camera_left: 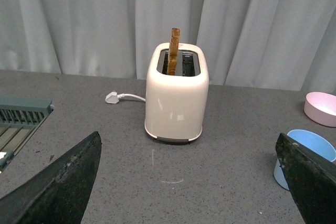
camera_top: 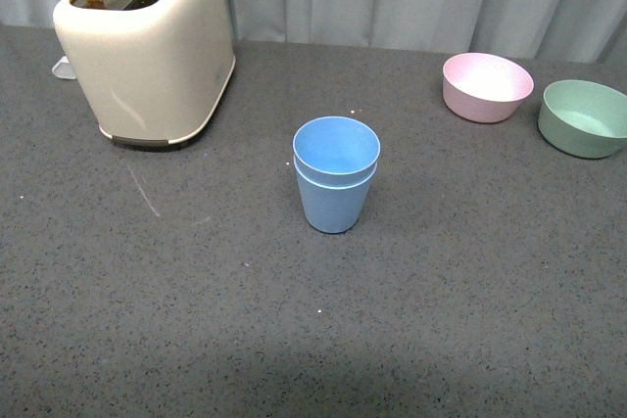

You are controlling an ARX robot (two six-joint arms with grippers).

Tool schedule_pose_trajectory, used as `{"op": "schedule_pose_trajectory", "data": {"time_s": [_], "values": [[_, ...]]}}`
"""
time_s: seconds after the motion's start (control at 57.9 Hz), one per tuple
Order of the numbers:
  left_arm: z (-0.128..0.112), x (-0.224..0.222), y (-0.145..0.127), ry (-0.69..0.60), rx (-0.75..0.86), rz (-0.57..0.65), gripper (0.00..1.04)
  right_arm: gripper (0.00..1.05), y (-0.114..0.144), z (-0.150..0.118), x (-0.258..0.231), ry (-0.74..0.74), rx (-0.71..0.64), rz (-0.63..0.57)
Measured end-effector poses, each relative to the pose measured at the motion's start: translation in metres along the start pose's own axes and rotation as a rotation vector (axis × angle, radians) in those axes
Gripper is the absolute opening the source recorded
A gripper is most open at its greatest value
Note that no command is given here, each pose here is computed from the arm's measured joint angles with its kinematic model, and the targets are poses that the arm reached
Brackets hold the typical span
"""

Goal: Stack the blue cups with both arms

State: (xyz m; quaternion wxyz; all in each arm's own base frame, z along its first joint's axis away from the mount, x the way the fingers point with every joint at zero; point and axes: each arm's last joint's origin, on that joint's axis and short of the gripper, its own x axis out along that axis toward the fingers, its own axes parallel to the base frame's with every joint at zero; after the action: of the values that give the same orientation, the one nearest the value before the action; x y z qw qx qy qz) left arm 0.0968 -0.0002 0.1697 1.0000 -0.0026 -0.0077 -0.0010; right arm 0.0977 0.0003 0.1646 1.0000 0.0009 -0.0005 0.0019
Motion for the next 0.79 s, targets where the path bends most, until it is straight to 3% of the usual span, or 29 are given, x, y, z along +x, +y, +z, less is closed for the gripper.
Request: {"op": "schedule_pose_trajectory", "data": {"time_s": [0.138,0.38,0.794], "values": [[0.0000,0.0000,0.0000,0.000,0.000,0.000,0.98,0.57,0.0000,0.0000,0.0000,0.000,0.000,0.000],[0.0000,0.0000,0.0000,0.000,0.000,0.000,0.98,0.97,0.0000,0.0000,0.0000,0.000,0.001,0.000],[0.0001,0.0000,0.0000,0.000,0.000,0.000,0.98,0.95,0.0000,0.0001,0.0000,-0.001,0.000,0.000]]}}
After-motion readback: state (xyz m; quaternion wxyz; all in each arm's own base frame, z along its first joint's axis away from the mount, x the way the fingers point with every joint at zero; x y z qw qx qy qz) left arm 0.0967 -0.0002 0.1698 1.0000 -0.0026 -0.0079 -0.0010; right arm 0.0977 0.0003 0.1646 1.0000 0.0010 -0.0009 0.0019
